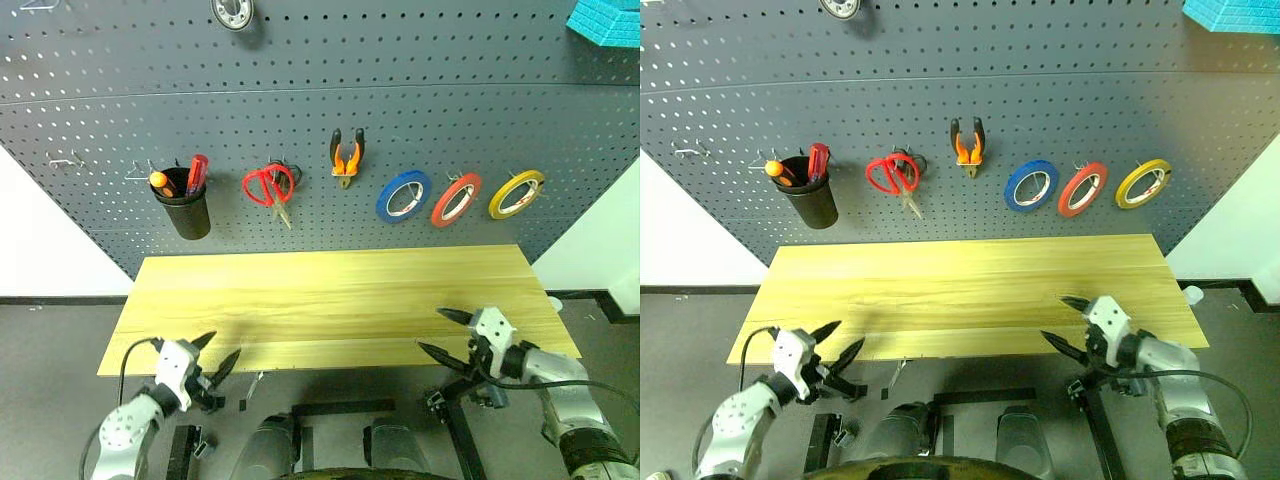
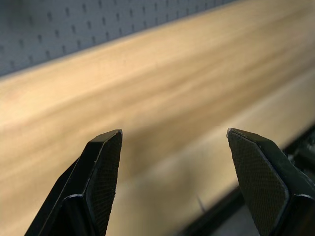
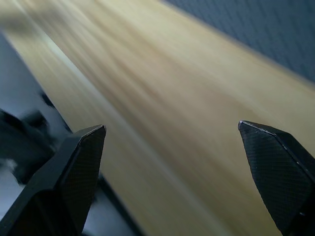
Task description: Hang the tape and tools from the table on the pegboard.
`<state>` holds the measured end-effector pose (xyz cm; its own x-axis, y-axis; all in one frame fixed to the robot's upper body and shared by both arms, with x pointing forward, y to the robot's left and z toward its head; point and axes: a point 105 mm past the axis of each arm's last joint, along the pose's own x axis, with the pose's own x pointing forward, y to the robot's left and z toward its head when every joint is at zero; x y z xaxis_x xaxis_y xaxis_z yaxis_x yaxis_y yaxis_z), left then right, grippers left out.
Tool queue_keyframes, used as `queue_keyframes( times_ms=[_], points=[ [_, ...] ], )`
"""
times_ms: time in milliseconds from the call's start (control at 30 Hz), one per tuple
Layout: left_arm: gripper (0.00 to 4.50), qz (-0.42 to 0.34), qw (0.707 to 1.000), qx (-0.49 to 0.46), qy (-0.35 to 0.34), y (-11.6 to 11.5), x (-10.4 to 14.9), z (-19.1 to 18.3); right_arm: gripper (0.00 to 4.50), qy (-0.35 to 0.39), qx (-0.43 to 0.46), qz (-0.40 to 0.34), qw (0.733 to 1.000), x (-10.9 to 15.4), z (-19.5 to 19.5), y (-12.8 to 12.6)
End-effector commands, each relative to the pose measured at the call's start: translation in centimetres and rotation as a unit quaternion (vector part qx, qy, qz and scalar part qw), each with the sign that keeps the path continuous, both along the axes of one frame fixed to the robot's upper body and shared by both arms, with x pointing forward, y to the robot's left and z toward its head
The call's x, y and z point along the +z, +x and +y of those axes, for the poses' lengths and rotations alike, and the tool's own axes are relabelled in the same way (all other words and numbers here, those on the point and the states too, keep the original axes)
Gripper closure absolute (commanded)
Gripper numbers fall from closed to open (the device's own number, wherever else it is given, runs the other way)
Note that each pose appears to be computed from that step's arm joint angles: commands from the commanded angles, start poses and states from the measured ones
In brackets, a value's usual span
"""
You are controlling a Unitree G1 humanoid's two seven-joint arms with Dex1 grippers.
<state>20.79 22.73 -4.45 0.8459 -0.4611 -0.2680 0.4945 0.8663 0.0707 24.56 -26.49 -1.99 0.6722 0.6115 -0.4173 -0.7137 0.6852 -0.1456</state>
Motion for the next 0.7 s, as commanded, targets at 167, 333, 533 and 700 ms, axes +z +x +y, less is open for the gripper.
queue_keyframes(
  times_ms=[167,333,533,700],
  points=[
    [0.95,-0.040,0.999,-0.002,0.013,1.0,0.9,-0.1,0.00,-0.016,-0.024,-0.042,0.999,0.8,-1.2,1.0],
    [0.95,-0.050,0.999,-0.002,0.016,2.2,1.0,-0.7,0.00,-0.019,-0.018,-0.064,0.998,1.6,0.2,2.3],
    [0.95,-0.053,0.998,-0.007,0.015,2.6,1.0,-1.5,0.00,-0.014,-0.013,-0.078,0.997,3.0,1.3,2.9],
    [0.95,-0.054,0.998,0.001,0.014,2.2,1.0,-1.5,0.00,-0.009,-0.006,-0.080,0.997,4.1,2.4,3.1]
  ],
)
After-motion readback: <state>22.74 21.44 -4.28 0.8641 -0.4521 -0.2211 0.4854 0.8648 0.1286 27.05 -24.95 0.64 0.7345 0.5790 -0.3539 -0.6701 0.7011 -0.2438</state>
